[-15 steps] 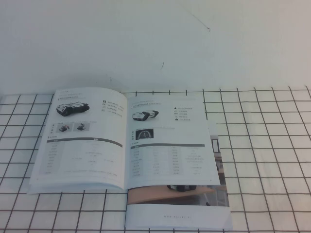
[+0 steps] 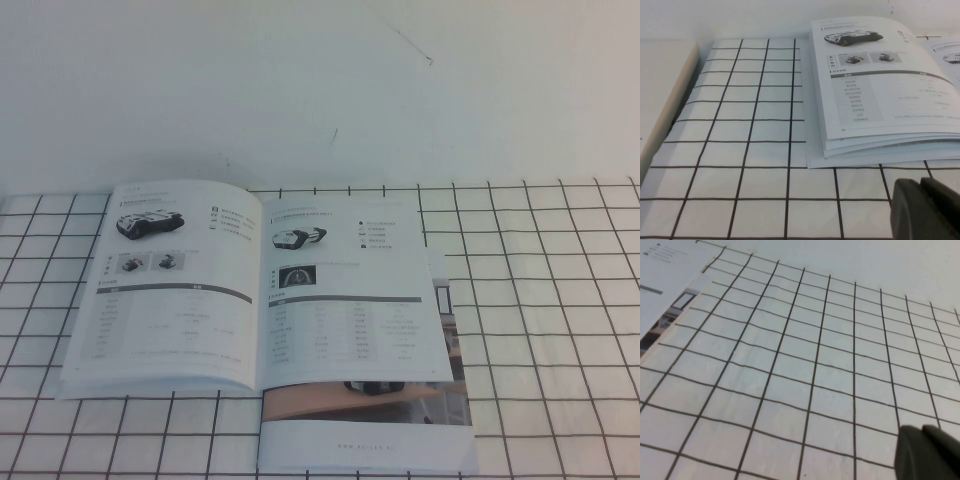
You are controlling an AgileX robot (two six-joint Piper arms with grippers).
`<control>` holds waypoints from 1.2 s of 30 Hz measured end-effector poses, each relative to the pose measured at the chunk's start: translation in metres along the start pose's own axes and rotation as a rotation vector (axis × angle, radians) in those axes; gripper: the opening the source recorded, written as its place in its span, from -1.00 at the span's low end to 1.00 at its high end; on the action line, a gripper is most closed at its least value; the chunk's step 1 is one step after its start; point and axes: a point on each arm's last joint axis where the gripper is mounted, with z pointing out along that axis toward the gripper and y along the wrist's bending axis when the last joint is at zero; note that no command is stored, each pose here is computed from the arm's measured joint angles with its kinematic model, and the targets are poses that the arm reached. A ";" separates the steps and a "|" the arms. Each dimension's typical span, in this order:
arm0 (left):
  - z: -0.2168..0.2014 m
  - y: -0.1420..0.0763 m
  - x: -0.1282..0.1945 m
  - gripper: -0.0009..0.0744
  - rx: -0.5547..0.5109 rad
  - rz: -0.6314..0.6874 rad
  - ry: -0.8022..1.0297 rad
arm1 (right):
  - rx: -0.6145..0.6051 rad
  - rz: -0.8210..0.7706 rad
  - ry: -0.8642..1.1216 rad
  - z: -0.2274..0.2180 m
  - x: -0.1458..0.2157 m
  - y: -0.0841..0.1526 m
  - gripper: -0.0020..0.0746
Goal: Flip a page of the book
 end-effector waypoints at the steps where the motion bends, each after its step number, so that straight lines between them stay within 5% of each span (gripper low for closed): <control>1: 0.000 0.000 0.000 -0.98 0.000 0.000 0.000 | 0.000 0.000 0.000 0.000 0.000 0.000 -0.95; 29: 0.000 0.000 0.000 -0.98 0.000 0.002 0.000 | 0.000 -0.002 0.000 0.000 0.000 0.000 -0.95; 36: 0.000 0.002 0.000 -0.98 -0.021 0.098 0.001 | 0.000 -0.002 0.000 0.000 0.000 0.000 -0.95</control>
